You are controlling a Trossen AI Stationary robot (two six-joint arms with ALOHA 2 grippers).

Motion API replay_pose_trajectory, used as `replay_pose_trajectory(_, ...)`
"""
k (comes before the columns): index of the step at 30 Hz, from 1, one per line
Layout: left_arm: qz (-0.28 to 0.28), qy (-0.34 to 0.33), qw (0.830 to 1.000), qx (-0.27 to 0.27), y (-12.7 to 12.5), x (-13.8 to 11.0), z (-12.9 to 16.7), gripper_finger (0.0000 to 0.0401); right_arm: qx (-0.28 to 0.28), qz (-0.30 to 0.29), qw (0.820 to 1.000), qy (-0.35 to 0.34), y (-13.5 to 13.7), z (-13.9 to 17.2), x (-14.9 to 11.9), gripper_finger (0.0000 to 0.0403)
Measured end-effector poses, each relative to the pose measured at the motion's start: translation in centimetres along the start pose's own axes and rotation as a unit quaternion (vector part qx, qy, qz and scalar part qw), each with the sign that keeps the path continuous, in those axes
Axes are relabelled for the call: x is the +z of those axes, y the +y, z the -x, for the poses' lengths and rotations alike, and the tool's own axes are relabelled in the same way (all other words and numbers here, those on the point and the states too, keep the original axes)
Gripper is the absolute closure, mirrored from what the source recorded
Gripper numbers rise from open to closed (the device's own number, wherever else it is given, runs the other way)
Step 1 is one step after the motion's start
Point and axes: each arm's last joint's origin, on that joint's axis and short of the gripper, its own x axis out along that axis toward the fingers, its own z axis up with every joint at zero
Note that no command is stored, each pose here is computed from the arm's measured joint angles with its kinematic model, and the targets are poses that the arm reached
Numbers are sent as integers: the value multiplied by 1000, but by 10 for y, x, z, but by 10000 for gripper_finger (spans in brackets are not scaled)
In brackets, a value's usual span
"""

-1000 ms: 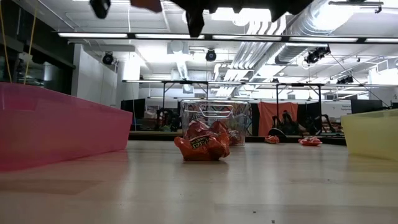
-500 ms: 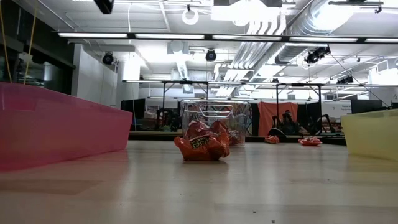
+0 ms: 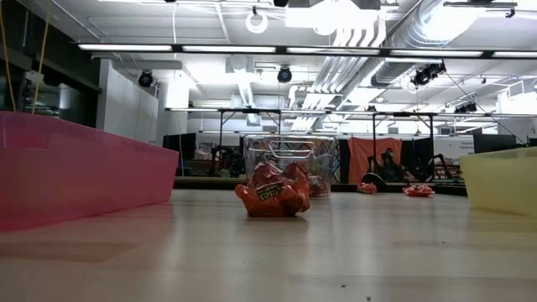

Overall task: Sort candy
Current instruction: Put the yellow candy into the pink bin

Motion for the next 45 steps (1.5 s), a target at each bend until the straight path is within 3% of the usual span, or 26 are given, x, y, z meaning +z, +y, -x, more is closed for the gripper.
replay_pose_trajectory(5,-6,38,999,-9,-3,-1,-7,224,2,-1,1000,3,0,0,-1,403)
replay_pose_trajectory(13,7,38,995,-88,-9,4,-9,213,-7,-1,1000,1,-7,7,5,403)
replay_pose_trajectory(17,-3,41,995,-89,-9,3,-9,213,-7,0,1000,-3,-9,10,9,403)
replay_pose_trajectory(23,-18,36,998,-47,1,4,-11,213,-8,-7,1000,-3,-9,11,9,403)
replay_pose_trajectory(29,-8,40,997,-69,2,1,-14,213,-7,-10,1000,-5,-9,11,10,403)
replay_pose_trajectory(35,-12,36,998,-54,0,-6,-24,213,-6,-33,999,-3,-9,11,9,402)
replay_pose_trajectory(41,-10,31,999,-36,0,-12,-30,251,-17,-91,996,-2,-9,11,9,397)
replay_pose_trajectory(45,-4,34,999,-34,0,-12,-31,306,-22,-118,993,5,-10,11,7,354)
